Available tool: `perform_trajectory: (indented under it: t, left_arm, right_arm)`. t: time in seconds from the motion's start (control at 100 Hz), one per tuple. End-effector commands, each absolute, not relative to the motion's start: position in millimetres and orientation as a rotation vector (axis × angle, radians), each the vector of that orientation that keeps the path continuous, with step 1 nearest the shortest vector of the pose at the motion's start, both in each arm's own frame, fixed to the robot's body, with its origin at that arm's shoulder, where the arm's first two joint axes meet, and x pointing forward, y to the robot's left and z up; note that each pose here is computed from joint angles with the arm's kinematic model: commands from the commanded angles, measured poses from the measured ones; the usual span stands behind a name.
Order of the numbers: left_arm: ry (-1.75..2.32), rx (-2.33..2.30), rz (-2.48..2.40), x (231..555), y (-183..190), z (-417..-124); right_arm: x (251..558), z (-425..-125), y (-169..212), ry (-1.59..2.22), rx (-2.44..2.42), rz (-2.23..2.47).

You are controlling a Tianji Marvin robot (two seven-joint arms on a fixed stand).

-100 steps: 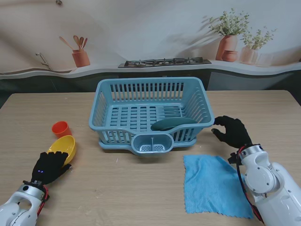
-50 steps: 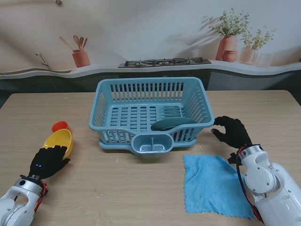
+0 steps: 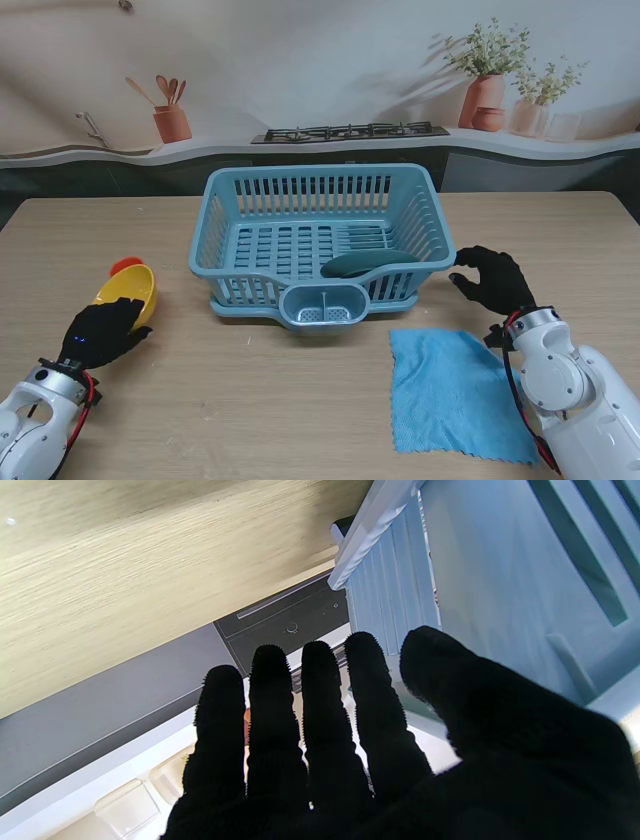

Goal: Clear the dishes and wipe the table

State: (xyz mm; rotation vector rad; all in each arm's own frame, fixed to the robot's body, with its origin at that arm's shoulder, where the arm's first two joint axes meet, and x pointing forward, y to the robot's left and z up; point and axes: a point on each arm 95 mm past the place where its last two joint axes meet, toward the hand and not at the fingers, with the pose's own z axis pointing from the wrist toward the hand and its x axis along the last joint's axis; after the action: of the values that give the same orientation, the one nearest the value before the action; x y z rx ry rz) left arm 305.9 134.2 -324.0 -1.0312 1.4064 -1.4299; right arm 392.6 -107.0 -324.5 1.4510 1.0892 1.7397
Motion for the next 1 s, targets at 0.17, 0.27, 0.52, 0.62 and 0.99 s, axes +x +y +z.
perform_trajectory:
  t: [0.17,0.27,0.52,0.62,0.99]
  left_arm:
    - [1.401,-1.023,-1.501,318,127,-302]
    - [1.401,-1.021,-1.524,321,123,-293]
    - [1.393,-0.995,-1.567,327,120,-277]
    - [1.383,-0.979,-1.587,328,121,-270]
    - [1.404,-0.933,-1.680,343,115,-234]
  right_arm:
    - [391,-326,-105,1.101,1.454,1.749]
    - [391,-326,-105,1.099,1.455,1.749]
    - [391,-326,-105,1.092,1.458,1.752]
    - [391,-326,-106,1.088,1.458,1.755]
    - [391,-325,-105,1.105,1.454,1.757]
